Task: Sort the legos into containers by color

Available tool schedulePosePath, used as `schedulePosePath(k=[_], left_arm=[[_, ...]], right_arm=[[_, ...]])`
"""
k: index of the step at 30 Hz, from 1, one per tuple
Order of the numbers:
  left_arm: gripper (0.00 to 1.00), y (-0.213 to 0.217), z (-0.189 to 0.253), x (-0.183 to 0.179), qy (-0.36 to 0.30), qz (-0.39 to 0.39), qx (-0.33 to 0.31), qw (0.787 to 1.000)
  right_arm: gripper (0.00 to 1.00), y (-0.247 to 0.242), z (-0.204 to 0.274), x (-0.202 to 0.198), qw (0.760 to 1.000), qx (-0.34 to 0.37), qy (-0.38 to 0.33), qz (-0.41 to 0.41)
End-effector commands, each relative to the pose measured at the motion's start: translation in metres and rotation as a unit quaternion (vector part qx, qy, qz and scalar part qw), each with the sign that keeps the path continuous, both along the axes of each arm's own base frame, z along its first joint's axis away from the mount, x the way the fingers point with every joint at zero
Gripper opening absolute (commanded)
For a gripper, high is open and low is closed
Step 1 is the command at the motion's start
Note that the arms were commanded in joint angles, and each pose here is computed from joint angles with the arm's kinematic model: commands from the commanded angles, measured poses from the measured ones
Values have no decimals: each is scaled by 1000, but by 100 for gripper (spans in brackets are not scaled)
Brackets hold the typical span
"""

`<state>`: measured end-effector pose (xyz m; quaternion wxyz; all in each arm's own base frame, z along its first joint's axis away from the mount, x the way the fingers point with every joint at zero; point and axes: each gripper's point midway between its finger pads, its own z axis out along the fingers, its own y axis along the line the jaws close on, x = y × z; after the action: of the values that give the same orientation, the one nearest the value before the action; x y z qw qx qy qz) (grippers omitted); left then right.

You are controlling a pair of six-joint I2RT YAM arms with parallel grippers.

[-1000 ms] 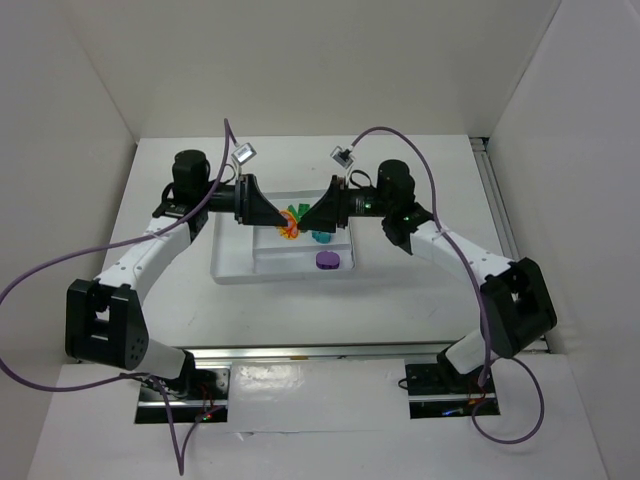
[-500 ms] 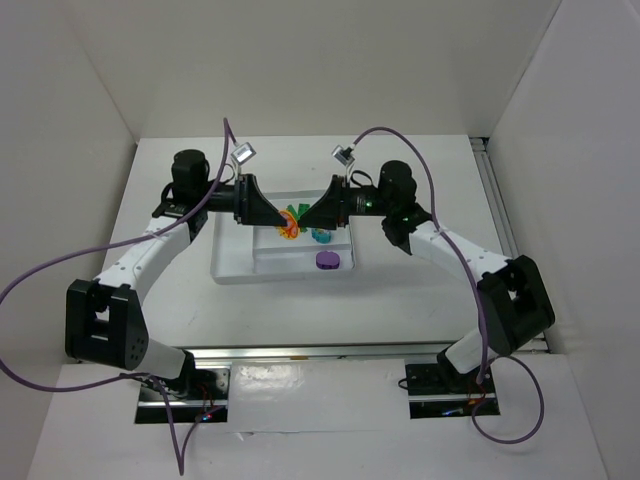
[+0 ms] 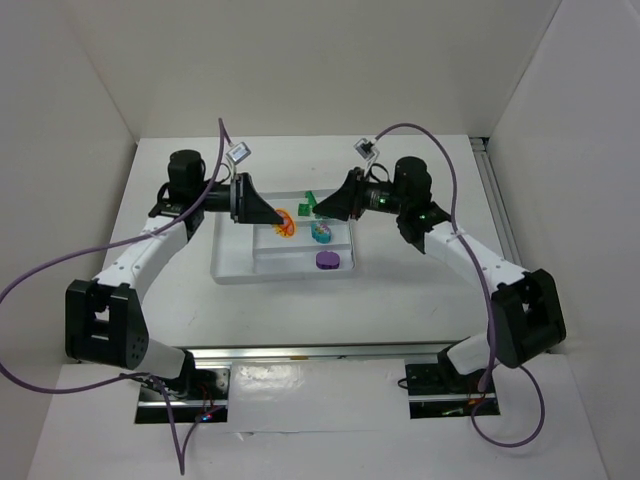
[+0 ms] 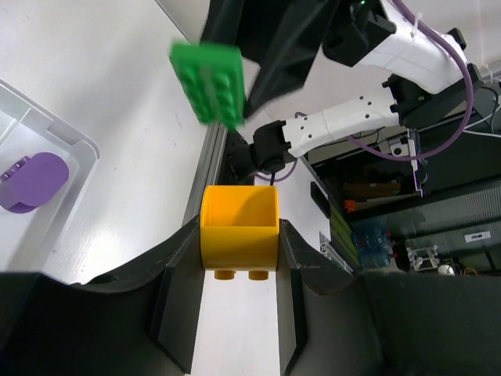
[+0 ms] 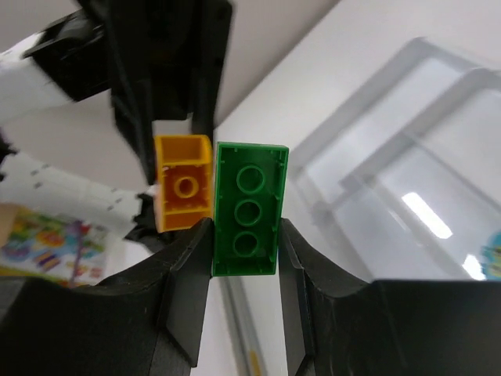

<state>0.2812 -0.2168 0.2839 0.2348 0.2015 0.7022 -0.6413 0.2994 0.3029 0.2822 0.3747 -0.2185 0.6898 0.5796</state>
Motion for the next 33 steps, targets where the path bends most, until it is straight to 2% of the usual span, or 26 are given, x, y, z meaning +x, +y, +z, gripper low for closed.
schedulePosePath(k=[1, 5, 6, 7, 8, 9, 10, 13, 14, 16, 17, 19, 20, 23, 27, 28, 29, 30, 31, 32, 33], left_arm=[[0, 4, 18, -2, -48, -13, -9, 999], [0, 4, 13, 13, -42, 19, 11, 999], [0, 13, 9, 22, -20, 47, 34, 998], [0, 19, -6, 45, -8, 113, 79, 990], [0, 27, -11, 49, 26, 151, 122, 981], [0, 38, -24, 60, 52, 201, 168, 964], [0, 68, -49, 84, 73, 301, 249, 918], [0, 114, -75, 93, 110, 415, 350, 832], [0, 141, -78, 97, 100, 469, 391, 786], [0, 155, -90, 95, 108, 490, 423, 755], [0, 167, -94, 96, 105, 508, 451, 726], [0, 177, -119, 93, 119, 507, 502, 690], [0, 183, -129, 92, 127, 506, 521, 675], [0, 184, -156, 94, 141, 496, 557, 652], [0, 177, -180, 96, 152, 479, 576, 645], [2, 179, -184, 96, 160, 479, 583, 636], [40, 178, -183, 96, 169, 476, 588, 632], [64, 179, -187, 95, 174, 470, 594, 629], [81, 175, -187, 94, 171, 467, 595, 631], [90, 175, -184, 95, 169, 470, 592, 632], [99, 168, -181, 94, 165, 466, 585, 643]], right_arm=[[0, -19, 23, 23, 994, -41, -60, -85], [0, -29, 12, 40, 986, -85, -53, -134], [0, -30, 5, 40, 984, -103, -48, -140], [0, -31, 2, 44, 981, -111, -45, -156], [0, -34, -1, 46, 978, -120, -45, -164], [0, -36, -2, 49, 976, -122, -45, -175], [0, -35, -1, 50, 974, -126, -46, -182], [0, -41, -7, 57, 967, -145, -45, -203], [0, -41, -9, 63, 963, -153, -43, -217], [0, -37, -18, 68, 959, -177, -41, -220], [0, -36, -22, 70, 956, -185, -37, -225], [0, -29, -32, 74, 953, -199, -35, -227], [0, -30, -28, 77, 951, -198, -39, -233], [0, -24, -34, 83, 953, -192, -35, -231], [0, -16, -40, 92, 952, -197, -32, -231], [0, -12, -41, 93, 952, -199, -33, -230], [0, -11, -58, 95, 950, -219, -18, -223], [0, -10, -56, 101, 947, -226, -24, -227], [0, -6, -62, 102, 946, -234, -19, -225], [0, -6, -75, 109, 942, -247, -15, -229], [0, -6, -79, 113, 939, -251, -13, -234]])
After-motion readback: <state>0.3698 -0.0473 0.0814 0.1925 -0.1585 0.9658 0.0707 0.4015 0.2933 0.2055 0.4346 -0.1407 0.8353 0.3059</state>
